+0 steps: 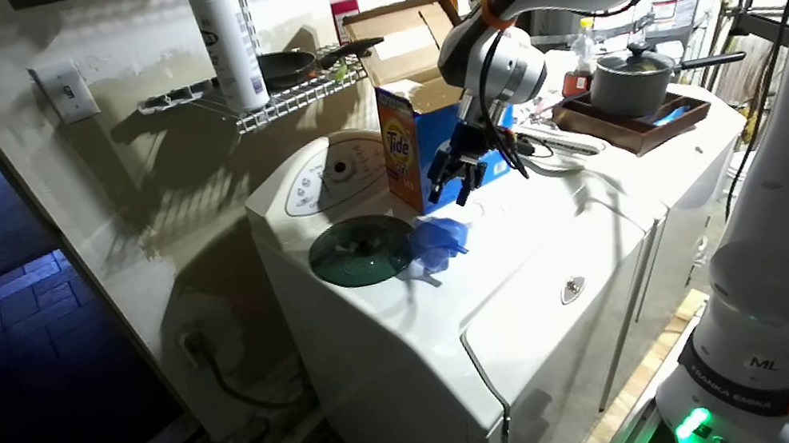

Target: Turn the blue cup on the washing machine over

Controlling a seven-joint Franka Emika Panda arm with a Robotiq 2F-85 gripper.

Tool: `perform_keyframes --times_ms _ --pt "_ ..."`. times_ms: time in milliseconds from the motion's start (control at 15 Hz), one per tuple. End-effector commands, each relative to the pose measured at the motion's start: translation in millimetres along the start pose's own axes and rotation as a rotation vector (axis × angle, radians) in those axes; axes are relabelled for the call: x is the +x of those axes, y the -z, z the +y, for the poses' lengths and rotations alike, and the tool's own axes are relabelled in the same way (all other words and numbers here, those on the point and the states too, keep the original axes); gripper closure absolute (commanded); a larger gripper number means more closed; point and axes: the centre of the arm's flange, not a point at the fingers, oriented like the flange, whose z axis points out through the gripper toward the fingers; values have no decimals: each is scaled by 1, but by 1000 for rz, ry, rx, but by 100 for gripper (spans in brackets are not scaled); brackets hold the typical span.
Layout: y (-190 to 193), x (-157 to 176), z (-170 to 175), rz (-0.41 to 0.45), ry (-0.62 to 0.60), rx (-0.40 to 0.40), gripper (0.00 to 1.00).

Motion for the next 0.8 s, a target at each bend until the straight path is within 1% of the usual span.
perform_keyframes --times_ms 0,333,467,733 --pt "7 -9 -17 -23 -13 -148 0" --pt "3 -3 -25 -89 -9 -275 0" --pt "3 1 -34 -116 -5 -319 0" --pt "-3 7 -58 -155 -30 -381 0"
